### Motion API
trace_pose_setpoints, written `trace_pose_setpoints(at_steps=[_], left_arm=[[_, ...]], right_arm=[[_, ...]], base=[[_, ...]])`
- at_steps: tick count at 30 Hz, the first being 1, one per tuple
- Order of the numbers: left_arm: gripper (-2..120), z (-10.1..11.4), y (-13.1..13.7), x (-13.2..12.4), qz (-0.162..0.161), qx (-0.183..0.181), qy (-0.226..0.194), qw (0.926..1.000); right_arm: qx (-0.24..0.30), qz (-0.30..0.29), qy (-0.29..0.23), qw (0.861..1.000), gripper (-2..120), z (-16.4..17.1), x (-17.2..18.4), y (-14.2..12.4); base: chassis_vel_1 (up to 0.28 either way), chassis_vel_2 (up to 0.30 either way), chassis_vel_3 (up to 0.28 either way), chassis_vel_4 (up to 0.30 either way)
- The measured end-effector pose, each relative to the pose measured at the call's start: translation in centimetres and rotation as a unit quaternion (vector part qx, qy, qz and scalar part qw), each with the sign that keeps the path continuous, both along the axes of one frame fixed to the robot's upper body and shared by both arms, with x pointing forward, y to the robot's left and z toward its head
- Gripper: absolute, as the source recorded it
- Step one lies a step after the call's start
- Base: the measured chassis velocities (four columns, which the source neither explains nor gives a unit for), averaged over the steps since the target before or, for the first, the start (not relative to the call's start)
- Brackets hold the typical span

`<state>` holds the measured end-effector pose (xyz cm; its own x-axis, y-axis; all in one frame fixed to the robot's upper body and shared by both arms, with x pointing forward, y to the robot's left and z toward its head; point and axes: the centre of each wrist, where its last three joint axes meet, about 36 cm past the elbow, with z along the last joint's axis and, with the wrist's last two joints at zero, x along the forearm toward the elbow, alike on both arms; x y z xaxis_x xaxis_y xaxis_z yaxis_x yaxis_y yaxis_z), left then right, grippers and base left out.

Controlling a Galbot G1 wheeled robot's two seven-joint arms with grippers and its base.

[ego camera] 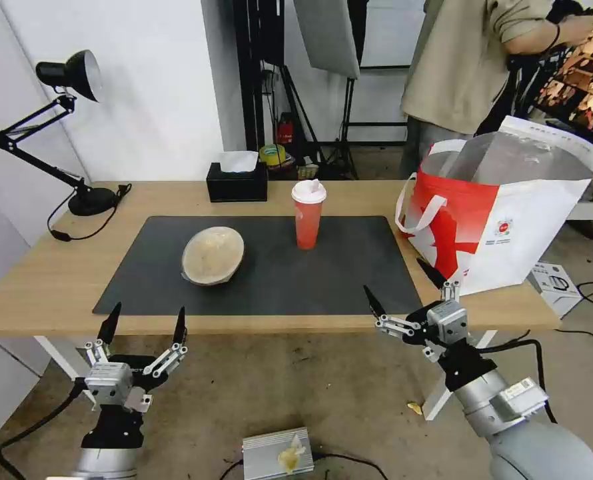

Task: Pick up the trash from the table and place it into the takeout bag.

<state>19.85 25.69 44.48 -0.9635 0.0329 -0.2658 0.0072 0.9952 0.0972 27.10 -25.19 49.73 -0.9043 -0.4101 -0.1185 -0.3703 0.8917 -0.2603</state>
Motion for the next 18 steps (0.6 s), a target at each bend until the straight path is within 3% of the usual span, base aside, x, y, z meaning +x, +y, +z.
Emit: trace_pose_setpoints(at_steps=[6, 18], left_arm=[[100, -0.2, 0.0, -0.2, -0.001, 0.002, 0.001, 1.0000], [100, -1.0, -0.3, -1.6, 0.004, 0.011, 0.003, 0.9999]], right_arm=[[-0.003, 0.010, 0.003, 1.000, 100, 0.0, 0.4, 0.0], [0.006, 0.058, 0.032, 0.998, 100, 1.0, 6.2, 1.2]], base=[[0.000, 0.000, 0.000, 0.000], [0.000, 0.000, 0.000, 0.000]])
